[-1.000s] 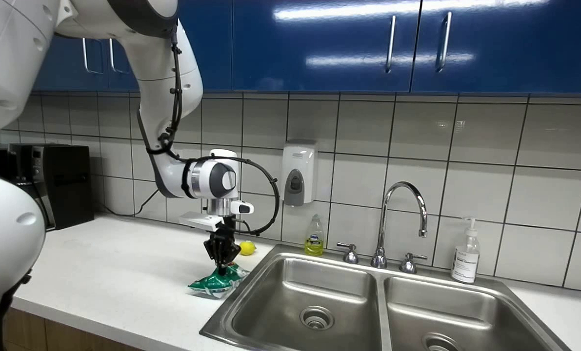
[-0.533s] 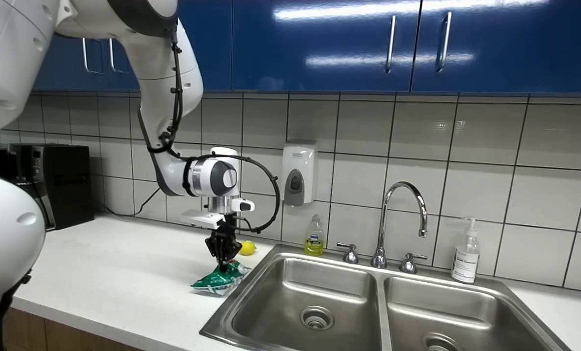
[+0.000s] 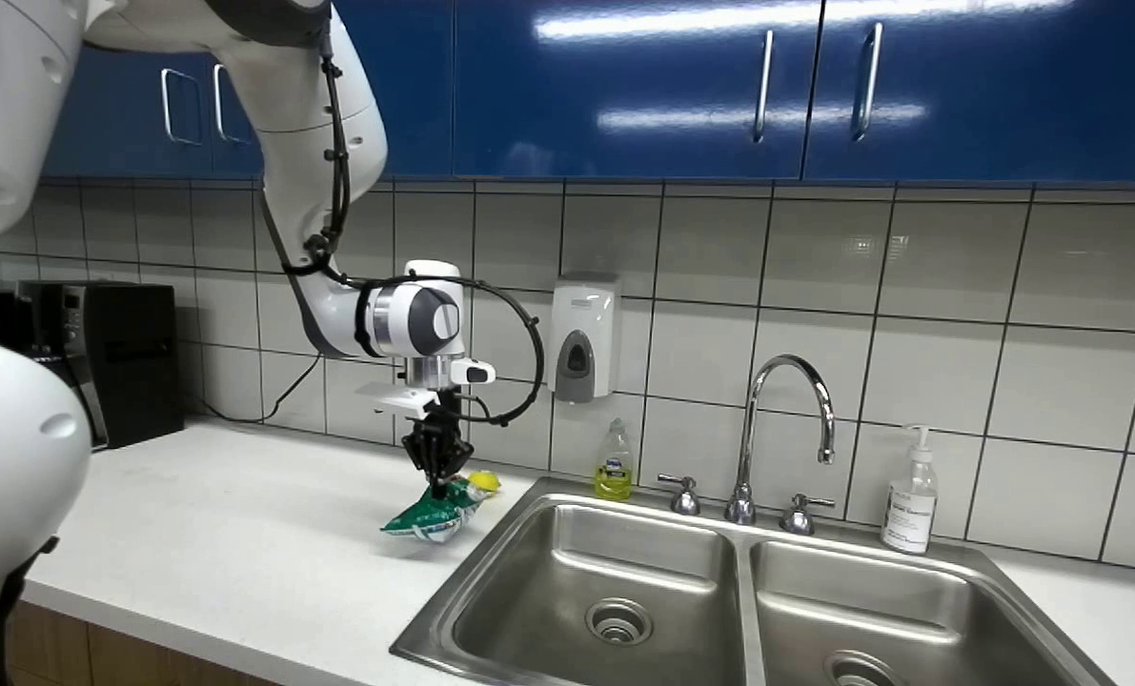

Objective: Put the chip packet inside the sink

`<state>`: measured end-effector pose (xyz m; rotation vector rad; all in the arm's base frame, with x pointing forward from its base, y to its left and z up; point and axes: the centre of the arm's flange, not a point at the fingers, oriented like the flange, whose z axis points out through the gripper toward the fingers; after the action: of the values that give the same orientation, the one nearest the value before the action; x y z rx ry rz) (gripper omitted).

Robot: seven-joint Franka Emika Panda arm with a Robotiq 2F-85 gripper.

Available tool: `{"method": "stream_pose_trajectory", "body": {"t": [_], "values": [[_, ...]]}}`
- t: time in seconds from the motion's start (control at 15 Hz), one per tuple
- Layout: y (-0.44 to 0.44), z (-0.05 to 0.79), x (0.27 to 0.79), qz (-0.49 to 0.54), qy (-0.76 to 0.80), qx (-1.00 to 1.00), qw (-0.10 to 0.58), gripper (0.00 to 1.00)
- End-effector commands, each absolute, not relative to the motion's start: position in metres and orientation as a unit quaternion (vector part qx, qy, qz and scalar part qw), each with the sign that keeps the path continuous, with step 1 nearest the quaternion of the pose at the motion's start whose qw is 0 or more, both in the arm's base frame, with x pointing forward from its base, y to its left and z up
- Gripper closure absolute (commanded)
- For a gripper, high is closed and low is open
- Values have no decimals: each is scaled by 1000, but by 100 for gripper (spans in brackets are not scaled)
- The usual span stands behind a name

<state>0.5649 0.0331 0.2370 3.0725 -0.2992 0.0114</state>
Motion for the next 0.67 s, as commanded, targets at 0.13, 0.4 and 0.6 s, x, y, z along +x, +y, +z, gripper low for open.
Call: {"method": "stream_pose_trajectory", "body": {"t": [0.13,0.4,0.6], "values": [[37,269,562,10,-109,994,30,100],[26,270,563,14,-124,992,32,100],[7,270,563,14,-148,988,32,100]]}}
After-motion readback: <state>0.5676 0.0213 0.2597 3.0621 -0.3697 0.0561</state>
